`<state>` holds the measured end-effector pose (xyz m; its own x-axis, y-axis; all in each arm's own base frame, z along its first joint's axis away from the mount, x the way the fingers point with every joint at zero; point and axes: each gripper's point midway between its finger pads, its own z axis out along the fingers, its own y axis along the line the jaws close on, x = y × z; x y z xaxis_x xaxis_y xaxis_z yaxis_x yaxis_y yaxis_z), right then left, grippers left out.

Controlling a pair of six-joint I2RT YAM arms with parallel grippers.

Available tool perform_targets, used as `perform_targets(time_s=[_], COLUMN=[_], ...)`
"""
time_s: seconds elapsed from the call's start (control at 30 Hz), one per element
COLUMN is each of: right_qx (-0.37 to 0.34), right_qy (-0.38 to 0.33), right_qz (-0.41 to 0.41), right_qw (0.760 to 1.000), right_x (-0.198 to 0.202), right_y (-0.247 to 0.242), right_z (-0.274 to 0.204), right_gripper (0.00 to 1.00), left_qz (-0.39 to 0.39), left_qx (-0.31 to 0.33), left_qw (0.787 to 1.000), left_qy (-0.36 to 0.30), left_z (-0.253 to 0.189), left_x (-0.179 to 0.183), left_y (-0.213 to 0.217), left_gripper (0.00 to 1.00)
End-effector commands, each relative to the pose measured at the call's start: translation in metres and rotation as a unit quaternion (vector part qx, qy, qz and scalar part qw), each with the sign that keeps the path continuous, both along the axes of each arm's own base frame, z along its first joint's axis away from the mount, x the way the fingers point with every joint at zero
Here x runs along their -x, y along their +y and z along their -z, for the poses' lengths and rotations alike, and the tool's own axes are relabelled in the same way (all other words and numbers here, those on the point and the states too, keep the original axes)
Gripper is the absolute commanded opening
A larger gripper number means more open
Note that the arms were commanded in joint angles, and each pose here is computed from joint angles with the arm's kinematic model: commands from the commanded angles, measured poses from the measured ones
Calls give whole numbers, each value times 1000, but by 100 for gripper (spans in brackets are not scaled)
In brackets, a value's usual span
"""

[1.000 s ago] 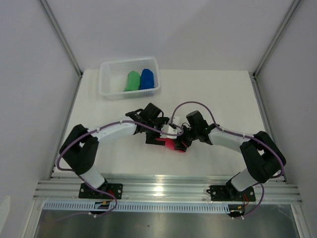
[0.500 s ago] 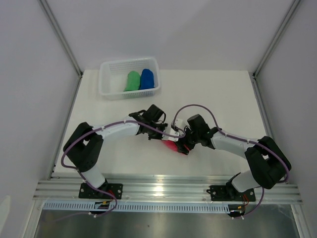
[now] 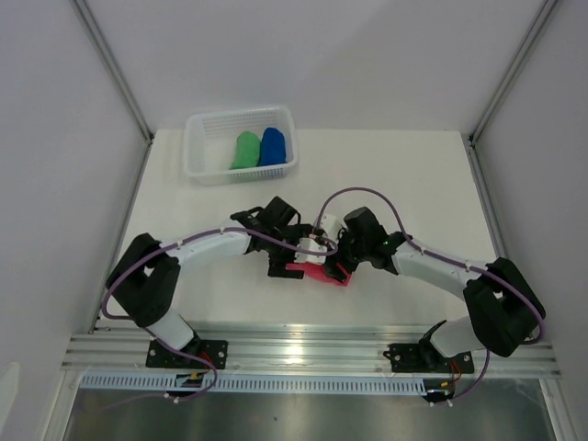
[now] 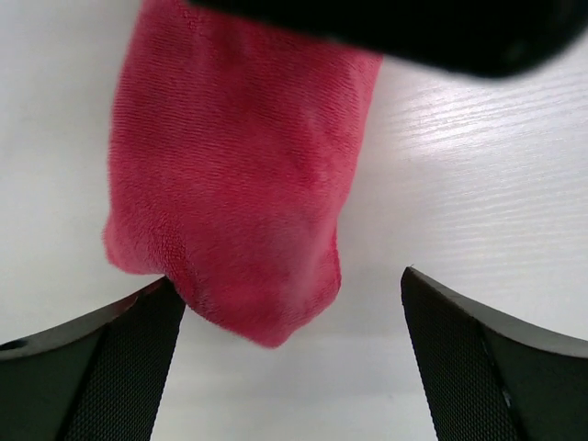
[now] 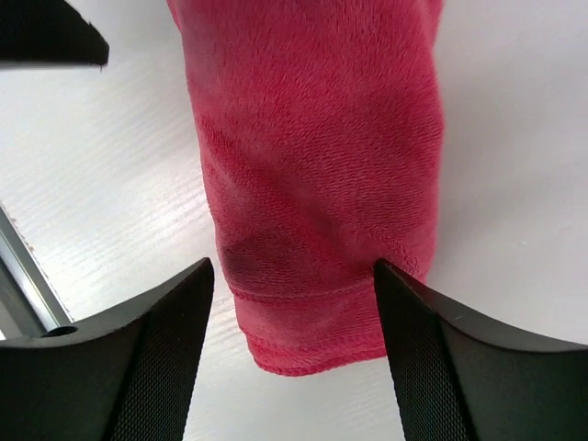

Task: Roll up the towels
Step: Roll the towel, then place the rolled towel into the container

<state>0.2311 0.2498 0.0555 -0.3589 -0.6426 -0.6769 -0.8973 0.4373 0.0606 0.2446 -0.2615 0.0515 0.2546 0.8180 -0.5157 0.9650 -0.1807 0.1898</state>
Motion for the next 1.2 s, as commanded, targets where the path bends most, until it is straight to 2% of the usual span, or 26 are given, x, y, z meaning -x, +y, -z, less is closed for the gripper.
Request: perform_targets(time_s=[0.0, 0.07, 0.13, 0.2, 0.3, 0.33, 0.37, 0.4, 0.43, 0.47, 0.5, 0.53, 0.57, 0.6, 0.63, 0.67, 0.7, 0.73, 0.77, 0.87, 1.03, 1.17], right_qx=[-130, -124, -112, -104, -97, -101, -116, -135, -160, -196, -226, -247, -263, -259, -248, -227, -216, -209, -208, -212, -202, -188], right_qy=[-95, -99, -106, -125, -173, -202, -228, -226, -235, -247, -238, -220, -194, -175, -170, -146, -138, -126, -113, -108, -106, -101], right_qz=[-51, -46, -33, -16, 45, 81, 108, 169, 213, 254, 266, 288, 250, 261, 273, 282, 292, 299, 304, 309, 314, 320], right_qw=[986, 986, 987, 987, 979, 971, 961, 950, 935, 914, 907, 899, 912, 913, 914, 921, 921, 923, 923, 921, 922, 923], right_x=[-17, -17, -20, -24, -41, -55, -62, -74, -83, -94, -96, -105, -98, -102, -105, -101, -101, -98, -95, -82, -62, -50], right_y=[43, 36, 29, 18, -11, -21, -31, -47, -58, -67, -73, -90, -83, -86, -91, -94, -97, -99, -99, -102, -110, -117], right_z=[-104, -112, -118, -136, -165, -178, -194, -199, -213, -231, -240, -245, -244, -238, -237, -222, -215, -209, -201, -192, -182, -177], right_gripper=[74, 75, 80, 99, 99, 99, 100, 99, 99, 99, 99, 99, 99, 99, 99, 99, 100, 99, 99, 99, 99, 99], left_qz=[-67, -83, -96, -103, -127, -146, -207, -270, -312, -330, -289, -176, -118, -102, -112, -73, -49, -26, 24, 80, 102, 100], left_qx=[-59, -53, -45, -51, -10, 24, 110, 163, 233, 278, 248, 306, 262, 207, 124, 98, 70, 57, 39, 5, -19, -46], left_qw=[996, 995, 994, 991, 980, 971, 944, 910, 878, 876, 916, 932, 954, 969, 983, 989, 995, 997, 998, 997, 994, 994], left_qy=[0, -12, -37, -66, -155, -188, -233, -267, -279, -216, -127, -85, -86, -84, -80, -85, -60, -48, -31, -17, -28, 2], left_z=[-7, -24, -49, -76, -142, -169, -215, -254, -301, -304, -280, -331, -311, -277, -220, -198, -165, -150, -129, -101, -70, -41], left_x=[-8, -14, -21, -28, -49, -58, -85, -105, -117, -121, -101, -70, -55, -58, -59, -53, -40, -30, -12, 4, -3, -4], left_y=[33, 33, 34, 44, 55, 54, 40, 40, 35, 15, 6, -27, -45, -54, -43, -46, -42, -40, -41, -45, -61, -63], left_gripper=[99, 100, 99, 100, 100, 99, 100, 100, 100, 100, 96, 84, 82, 81, 79, 81, 90, 99, 99, 100, 99, 100])
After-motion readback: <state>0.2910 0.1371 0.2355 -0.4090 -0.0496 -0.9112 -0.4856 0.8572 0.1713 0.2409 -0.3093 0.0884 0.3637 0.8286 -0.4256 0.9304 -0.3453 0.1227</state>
